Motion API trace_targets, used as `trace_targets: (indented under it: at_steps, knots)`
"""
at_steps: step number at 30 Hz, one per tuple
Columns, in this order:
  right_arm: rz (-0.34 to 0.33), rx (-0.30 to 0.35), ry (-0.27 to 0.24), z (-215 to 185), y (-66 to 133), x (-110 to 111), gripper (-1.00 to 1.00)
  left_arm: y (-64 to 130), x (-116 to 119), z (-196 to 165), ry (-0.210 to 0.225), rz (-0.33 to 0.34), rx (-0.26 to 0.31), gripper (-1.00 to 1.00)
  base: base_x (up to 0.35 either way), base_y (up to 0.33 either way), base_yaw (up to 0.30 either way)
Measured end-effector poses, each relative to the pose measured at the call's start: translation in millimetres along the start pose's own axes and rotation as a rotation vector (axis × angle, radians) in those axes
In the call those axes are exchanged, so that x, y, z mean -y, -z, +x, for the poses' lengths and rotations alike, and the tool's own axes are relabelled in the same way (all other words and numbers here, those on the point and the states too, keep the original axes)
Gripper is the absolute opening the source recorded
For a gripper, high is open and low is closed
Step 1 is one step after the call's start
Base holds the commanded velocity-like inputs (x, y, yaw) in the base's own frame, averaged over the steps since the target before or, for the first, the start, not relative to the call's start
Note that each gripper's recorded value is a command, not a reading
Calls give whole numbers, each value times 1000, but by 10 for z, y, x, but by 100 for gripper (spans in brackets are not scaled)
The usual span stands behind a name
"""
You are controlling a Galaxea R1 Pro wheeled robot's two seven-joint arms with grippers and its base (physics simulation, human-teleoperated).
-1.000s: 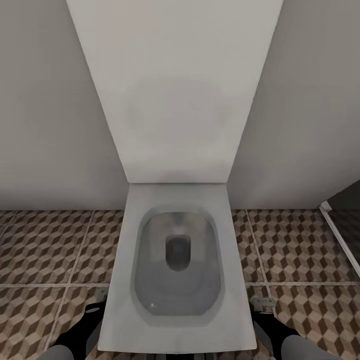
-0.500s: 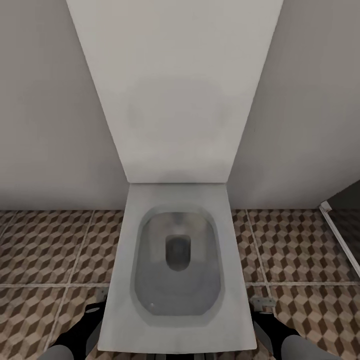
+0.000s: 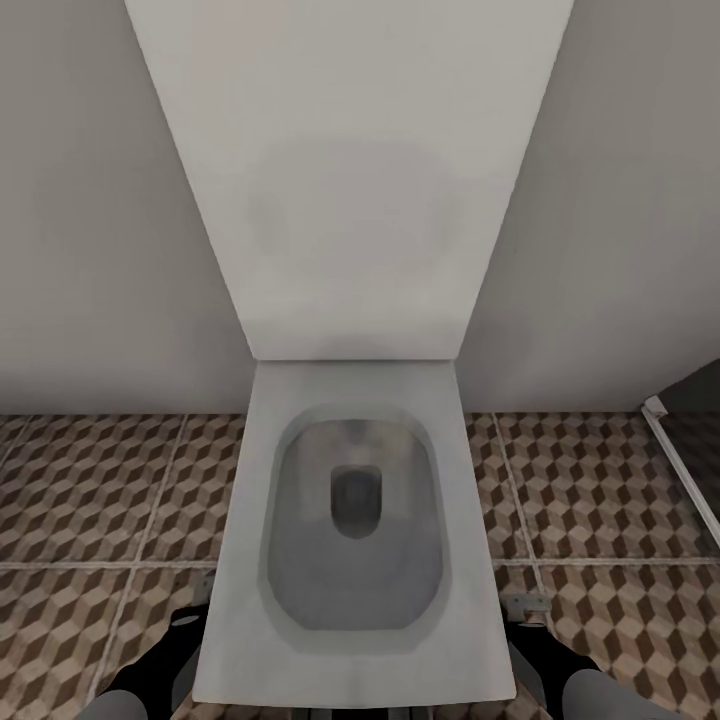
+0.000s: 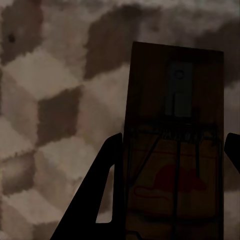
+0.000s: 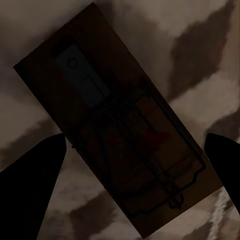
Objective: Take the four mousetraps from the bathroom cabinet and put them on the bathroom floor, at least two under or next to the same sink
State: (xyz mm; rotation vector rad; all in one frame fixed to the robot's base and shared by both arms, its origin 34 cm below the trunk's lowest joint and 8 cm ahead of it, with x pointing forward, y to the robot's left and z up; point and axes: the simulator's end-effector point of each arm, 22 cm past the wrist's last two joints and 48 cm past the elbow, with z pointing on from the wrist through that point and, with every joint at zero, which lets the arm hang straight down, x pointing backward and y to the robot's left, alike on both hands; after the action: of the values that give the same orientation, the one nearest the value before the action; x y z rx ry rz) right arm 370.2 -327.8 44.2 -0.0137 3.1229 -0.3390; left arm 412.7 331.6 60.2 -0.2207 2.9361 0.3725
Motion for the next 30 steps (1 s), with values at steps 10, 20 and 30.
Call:
trace_targets:
  at_steps: [10, 20, 30]
  knots:
    - [0, 1, 0, 0, 0, 0, -100, -5, -12, 46, -5, -2, -10, -100, 0, 0, 0]
    - [0, 1, 0, 0, 0, 0, -100, -9, 104, 112, -7, 58, -25, -100, 0, 0, 0]
    - [0, 2, -1, 0, -1, 0, -100, -6, 192, 134, -3, 109, -30, -100, 0, 0, 0]
